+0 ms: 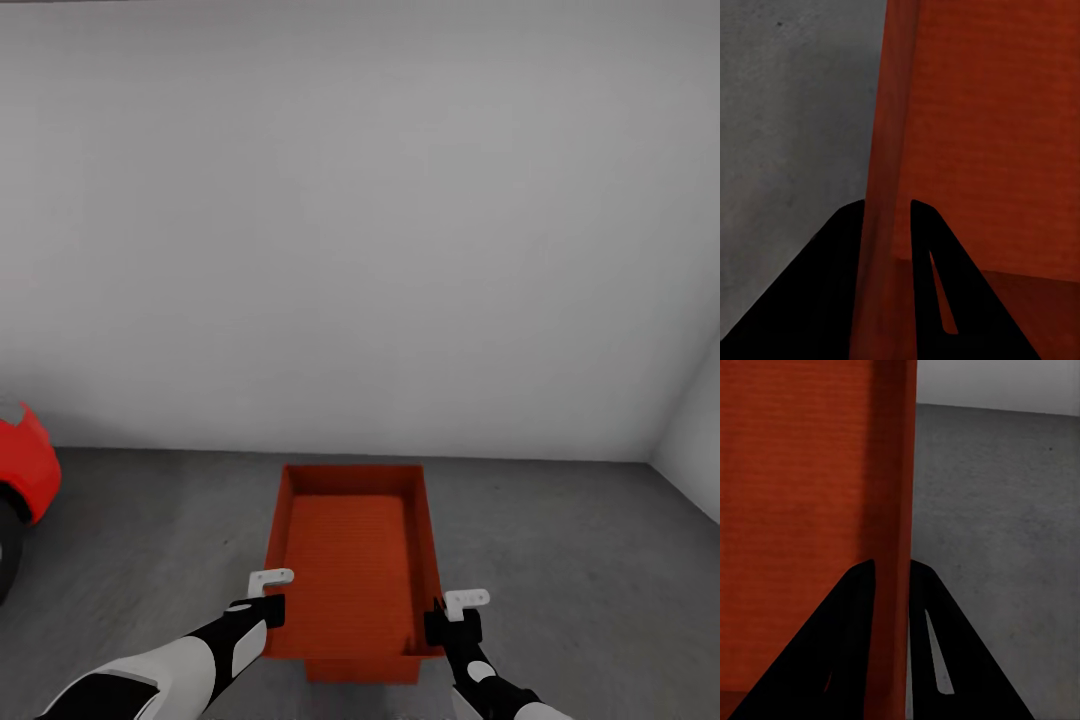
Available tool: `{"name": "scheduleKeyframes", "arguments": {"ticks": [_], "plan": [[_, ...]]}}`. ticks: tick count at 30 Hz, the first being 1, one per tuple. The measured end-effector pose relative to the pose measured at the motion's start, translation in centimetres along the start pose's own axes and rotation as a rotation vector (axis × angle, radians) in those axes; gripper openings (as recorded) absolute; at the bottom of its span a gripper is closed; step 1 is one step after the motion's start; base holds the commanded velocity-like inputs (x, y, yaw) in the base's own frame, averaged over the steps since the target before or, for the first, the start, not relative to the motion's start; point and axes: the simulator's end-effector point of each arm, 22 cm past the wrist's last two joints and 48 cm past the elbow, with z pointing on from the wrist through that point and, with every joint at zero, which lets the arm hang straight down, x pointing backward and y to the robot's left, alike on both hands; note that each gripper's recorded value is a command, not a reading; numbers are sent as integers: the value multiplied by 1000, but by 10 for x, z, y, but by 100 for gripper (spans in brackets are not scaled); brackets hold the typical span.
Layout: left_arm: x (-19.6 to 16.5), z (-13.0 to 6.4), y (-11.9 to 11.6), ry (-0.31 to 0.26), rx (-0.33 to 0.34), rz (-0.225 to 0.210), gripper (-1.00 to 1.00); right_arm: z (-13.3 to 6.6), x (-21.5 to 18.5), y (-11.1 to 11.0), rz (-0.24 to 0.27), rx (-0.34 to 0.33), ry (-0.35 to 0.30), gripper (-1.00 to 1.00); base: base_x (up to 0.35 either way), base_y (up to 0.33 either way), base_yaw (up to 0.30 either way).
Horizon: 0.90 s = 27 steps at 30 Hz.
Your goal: Move the two storage containers from the living room to the garage. In the garage, place one container on the floor and stack the other container on top of it (either order is fine).
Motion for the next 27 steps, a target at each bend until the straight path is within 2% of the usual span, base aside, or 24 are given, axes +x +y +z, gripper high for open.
{"name": "scheduleKeyframes", "arguments": {"ticks": [20, 27], "plan": [[7, 4, 0, 14, -1, 1, -100, 1, 7, 0, 1, -1, 14, -100, 1, 0, 0], [6, 3, 0, 13, -1, 3, -100, 1, 7, 0, 2, -1, 13, -100, 205, 0, 0]]}}
